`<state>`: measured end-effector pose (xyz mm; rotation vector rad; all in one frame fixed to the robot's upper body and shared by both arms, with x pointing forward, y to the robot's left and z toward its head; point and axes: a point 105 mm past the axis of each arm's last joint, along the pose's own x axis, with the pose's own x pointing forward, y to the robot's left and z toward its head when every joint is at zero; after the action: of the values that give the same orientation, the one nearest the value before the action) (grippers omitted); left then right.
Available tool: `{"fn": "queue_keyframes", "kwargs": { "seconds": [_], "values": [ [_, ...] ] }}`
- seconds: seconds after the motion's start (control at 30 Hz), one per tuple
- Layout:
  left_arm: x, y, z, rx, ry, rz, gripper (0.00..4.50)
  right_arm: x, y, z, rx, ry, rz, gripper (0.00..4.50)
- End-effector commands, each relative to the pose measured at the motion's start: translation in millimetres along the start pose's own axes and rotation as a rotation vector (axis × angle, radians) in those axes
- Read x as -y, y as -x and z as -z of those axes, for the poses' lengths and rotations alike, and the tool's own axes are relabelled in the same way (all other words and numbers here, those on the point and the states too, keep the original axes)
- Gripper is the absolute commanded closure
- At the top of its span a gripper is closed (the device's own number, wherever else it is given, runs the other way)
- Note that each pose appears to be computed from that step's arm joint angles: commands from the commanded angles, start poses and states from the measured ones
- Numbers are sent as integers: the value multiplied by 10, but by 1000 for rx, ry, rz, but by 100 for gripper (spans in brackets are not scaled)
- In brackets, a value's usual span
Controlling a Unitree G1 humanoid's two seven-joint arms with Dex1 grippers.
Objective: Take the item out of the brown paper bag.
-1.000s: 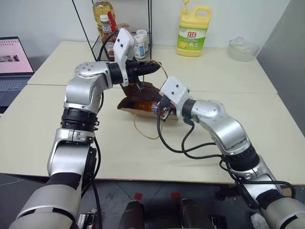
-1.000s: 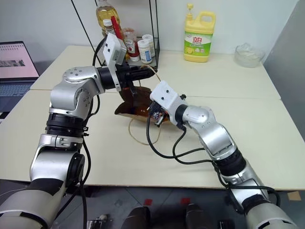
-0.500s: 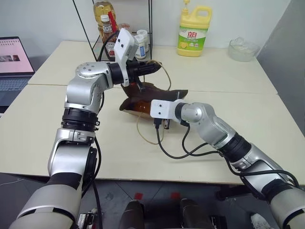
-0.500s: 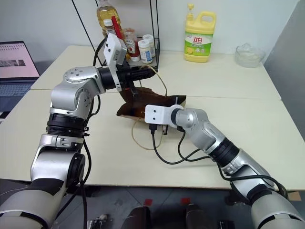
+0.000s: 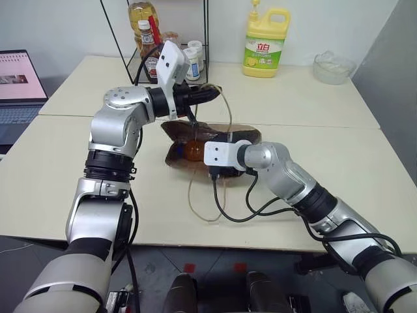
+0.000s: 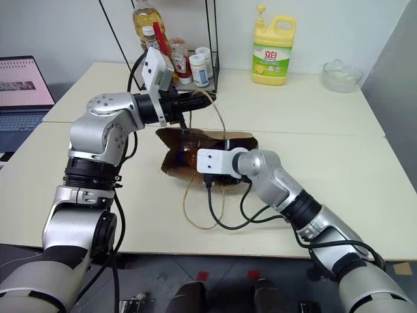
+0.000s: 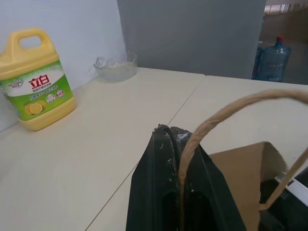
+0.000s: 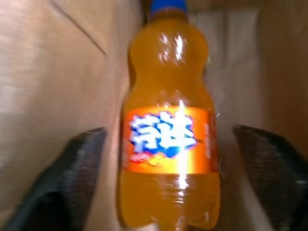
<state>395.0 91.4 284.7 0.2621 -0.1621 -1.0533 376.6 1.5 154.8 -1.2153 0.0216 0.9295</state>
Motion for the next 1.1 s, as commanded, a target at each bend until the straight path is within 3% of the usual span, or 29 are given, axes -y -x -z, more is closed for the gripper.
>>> {"fn": "queue_keyframes", "kwargs": {
  "seconds": [0.03, 0.5, 0.67, 0.8, 0.93, 1.1],
  "values": [
    [-4, 34, -151, 61, -25, -10, 450, 44, 11, 113, -54, 48, 6, 2],
    [-15, 31, -150, 70, -24, -24, 450, 24, -257, 284, -127, 162, -31, 2],
    [-34, 52, -137, 66, -24, -36, 450, 30, -230, 309, -109, 159, -38, 121],
    [-39, 52, -134, 66, -25, -40, 450, 72, -204, 295, -90, 163, -12, 125],
    [-56, 51, -128, 62, -26, -49, 450, 203, -123, 156, -11, 169, 59, 125],
    [-108, 63, -55, 24, -48, -82, 450, 211, 164, -140, 182, 202, 85, 125]
  ]
}}
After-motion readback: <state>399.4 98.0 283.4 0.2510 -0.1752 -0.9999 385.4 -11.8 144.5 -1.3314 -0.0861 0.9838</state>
